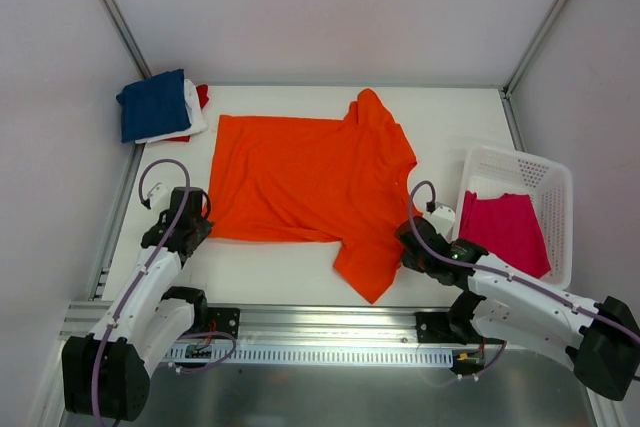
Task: Fold and stack the t-shirts
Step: Fold the tshirt
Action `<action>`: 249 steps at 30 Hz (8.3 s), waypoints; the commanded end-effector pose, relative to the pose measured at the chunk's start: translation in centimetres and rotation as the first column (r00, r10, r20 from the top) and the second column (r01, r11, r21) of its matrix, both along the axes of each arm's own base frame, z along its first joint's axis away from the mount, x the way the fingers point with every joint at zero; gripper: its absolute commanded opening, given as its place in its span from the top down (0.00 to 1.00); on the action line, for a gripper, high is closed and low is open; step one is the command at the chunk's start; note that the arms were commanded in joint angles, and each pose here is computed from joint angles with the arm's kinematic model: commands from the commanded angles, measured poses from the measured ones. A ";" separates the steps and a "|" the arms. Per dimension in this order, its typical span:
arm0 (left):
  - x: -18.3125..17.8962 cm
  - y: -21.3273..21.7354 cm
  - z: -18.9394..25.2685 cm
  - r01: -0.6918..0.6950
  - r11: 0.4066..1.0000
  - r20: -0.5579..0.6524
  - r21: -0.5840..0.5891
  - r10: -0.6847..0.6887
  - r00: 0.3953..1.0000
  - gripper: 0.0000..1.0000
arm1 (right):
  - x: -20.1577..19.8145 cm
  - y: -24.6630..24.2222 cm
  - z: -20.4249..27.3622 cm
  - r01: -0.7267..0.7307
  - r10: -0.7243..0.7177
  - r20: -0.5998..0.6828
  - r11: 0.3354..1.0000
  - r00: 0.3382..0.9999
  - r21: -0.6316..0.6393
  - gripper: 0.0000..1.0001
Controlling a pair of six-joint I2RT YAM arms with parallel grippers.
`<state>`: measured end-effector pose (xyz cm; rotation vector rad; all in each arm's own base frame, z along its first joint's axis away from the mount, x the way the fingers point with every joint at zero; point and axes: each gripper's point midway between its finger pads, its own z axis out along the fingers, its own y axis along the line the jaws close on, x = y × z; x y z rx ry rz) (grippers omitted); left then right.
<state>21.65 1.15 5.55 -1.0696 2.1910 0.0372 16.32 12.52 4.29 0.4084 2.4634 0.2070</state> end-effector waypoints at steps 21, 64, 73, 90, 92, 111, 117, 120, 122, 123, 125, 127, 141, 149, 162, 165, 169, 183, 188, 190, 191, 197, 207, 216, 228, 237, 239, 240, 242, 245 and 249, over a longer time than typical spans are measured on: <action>0.0 -1.1 1.6 0.090 0.996 0.073 -0.025 -0.088 0.993 0.01 | -2.1 -4.9 0.2 0.102 -0.105 -0.015 0.986 0.994 -0.130 0.00; -1.9 -5.3 2.2 0.290 0.952 0.153 -0.100 -0.273 0.950 0.02 | -9.9 3.0 -1.9 0.158 -0.160 0.025 0.986 0.987 0.054 0.05; -2.0 -5.2 1.8 0.284 0.953 0.145 -0.101 -0.268 0.952 0.02 | -9.0 6.6 -0.9 0.115 -0.116 0.029 0.993 0.993 0.042 0.07; -2.0 -5.4 1.9 0.298 0.950 0.144 -0.095 -0.283 0.948 0.02 | -9.8 7.3 -3.5 0.110 -0.108 -0.046 0.993 0.993 0.037 0.61; -2.0 -5.4 1.9 0.298 0.950 0.143 -0.094 -0.283 0.948 0.02 | -9.9 7.1 -3.4 0.114 -0.112 -0.048 0.993 0.992 0.022 0.84; -2.9 -4.3 -0.3 0.166 0.978 0.063 -0.123 -0.159 0.985 0.16 | -9.4 5.8 -2.6 0.111 -0.112 -0.014 0.993 0.994 -0.043 0.99; -4.3 -4.8 -2.7 0.118 0.976 -0.023 -0.183 -0.124 0.992 0.17 | -9.2 4.8 -2.7 0.120 -0.120 -0.006 0.993 0.993 -0.020 1.00; -4.3 -4.4 -2.9 0.097 0.982 -0.059 -0.162 -0.108 0.992 0.17 | -9.1 4.7 -2.9 0.119 -0.119 0.001 0.993 0.993 -0.006 1.00; -4.3 -4.2 -3.2 0.078 0.985 -0.072 -0.157 -0.090 0.993 0.17 | -9.0 4.5 -3.0 0.115 -0.115 0.008 0.993 0.993 -0.008 0.99; -4.4 -4.1 -3.3 0.071 0.986 -0.080 -0.150 -0.083 0.993 0.17 | -8.9 4.5 -3.0 0.114 -0.114 0.010 0.994 0.993 -0.004 0.99; -4.2 -3.5 -3.3 0.057 0.991 -0.072 -0.125 -0.066 0.995 0.19 | -8.9 4.2 -3.1 0.111 -0.111 0.012 0.994 0.994 -0.009 1.00; -3.9 -3.4 -3.0 0.054 0.991 -0.058 -0.119 -0.062 0.996 0.23 | -8.8 4.1 -3.0 0.107 -0.107 0.015 0.994 0.994 -0.001 0.99; -3.5 -2.9 -2.6 0.049 0.995 -0.037 -0.087 -0.053 0.998 0.79 | -8.8 3.5 -3.3 0.115 -0.114 0.016 0.993 0.993 -0.004 0.99; -3.4 -3.0 -2.5 0.060 0.995 -0.034 -0.086 -0.063 0.997 1.00 | -8.4 2.6 -2.0 0.126 -0.124 0.044 0.991 0.991 -0.047 0.99; -1.3 -3.7 2.0 0.159 0.985 0.108 -0.072 -0.151 0.983 1.00 | -6.6 1.2 3.5 0.134 -0.120 0.166 0.988 0.979 -0.077 0.99; -0.8 -4.0 3.5 0.179 0.981 0.143 -0.071 -0.167 0.975 1.00 | -5.9 0.8 5.3 0.132 -0.111 0.209 0.987 0.972 -0.091 1.00; -0.2 -4.2 5.2 0.193 0.979 0.180 -0.072 -0.178 0.967 1.00 | -5.1 0.7 7.6 0.126 -0.093 0.270 0.986 0.958 -0.107 0.99; 0.5 -3.3 7.7 0.193 0.981 0.233 0.003 -0.189 0.954 1.00 | -3.5 -2.6 10.9 0.199 -0.129 0.352 0.965 0.927 -0.170 0.99; 0.7 -2.9 7.9 0.179 0.984 0.226 0.025 -0.180 0.957 1.00 | -2.6 -5.0 11.9 0.249 -0.162 0.392 0.951 0.906 -0.183 0.99; 0.7 -2.7 7.8 0.171 0.985 0.218 0.027 -0.173 0.961 1.00 | -2.1 -5.8 12.2 0.274 -0.178 0.406 0.943 0.896 -0.192 0.99; 0.8 -2.7 7.9 0.168 0.985 0.221 0.028 -0.170 0.960 1.00 | -2.0 -6.2 12.4 0.272 -0.175 0.406 0.942 0.897 -0.195 1.00; 1.2 -2.6 8.2 0.150 0.988 0.220 0.027 -0.153 0.963 1.00 | -0.7 -7.5 13.8 0.302 -0.178 0.466 0.931 0.866 -0.206 1.00; 3.2 -2.9 7.8 0.134 0.991 0.210 0.025 -0.136 0.968 1.00 | 2.4 -5.8 17.9 0.347 -0.112 0.565 0.879 0.818 -0.328 0.99; 5.2 -3.7 7.2 0.133 0.991 0.206 0.002 -0.130 0.970 1.00 | 5.1 -1.5 20.4 0.349 -0.042 0.588 0.839 0.808 -0.418 0.99; 7.9 -4.0 6.9 0.142 0.989 0.191 0.035 -0.146 0.971 1.00 | 8.0 0.7 19.1 0.385 -0.013 0.571 0.751 0.821 -0.536 0.99; 10.3 -4.6 7.1 0.177 0.982 0.191 0.060 -0.185 0.964 1.00 | 10.8 2.0 19.5 0.403 0.019 0.571 0.689 0.821 -0.602 1.00; 11.2 -5.4 7.2 0.216 0.975 0.210 0.051 -0.222 0.952 1.00 | 11.3 2.3 19.6 0.382 0.048 0.547 0.666 0.836 -0.641 1.00; 11.4 -5.6 7.2 0.237 0.970 0.213 0.059 -0.244 0.946 1.00 | 12.3 3.7 19.2 0.403 0.000 0.583 0.723 0.813 -0.561 1.00; 11.8 -6.1 7.0 0.263 0.963 0.220 0.051 -0.268 0.938 1.00 | 12.7 3.6 16.0 0.199 0.134 0.363 0.642 0.922 -0.741 1.00; 12.2 -6.3 7.1 0.275 0.960 0.231 0.056 -0.281 0.932 1.00 | 16.0 6.2 12.7 0.043 0.160 0.323 0.841 0.933 -0.540 1.00; 12.4 -6.4 7.0 0.293 0.953 0.236 0.070 -0.302 0.924 1.00 | 17.3 3.1 12.5 0.062 0.110 0.290 0.848 0.951 -0.526 1.00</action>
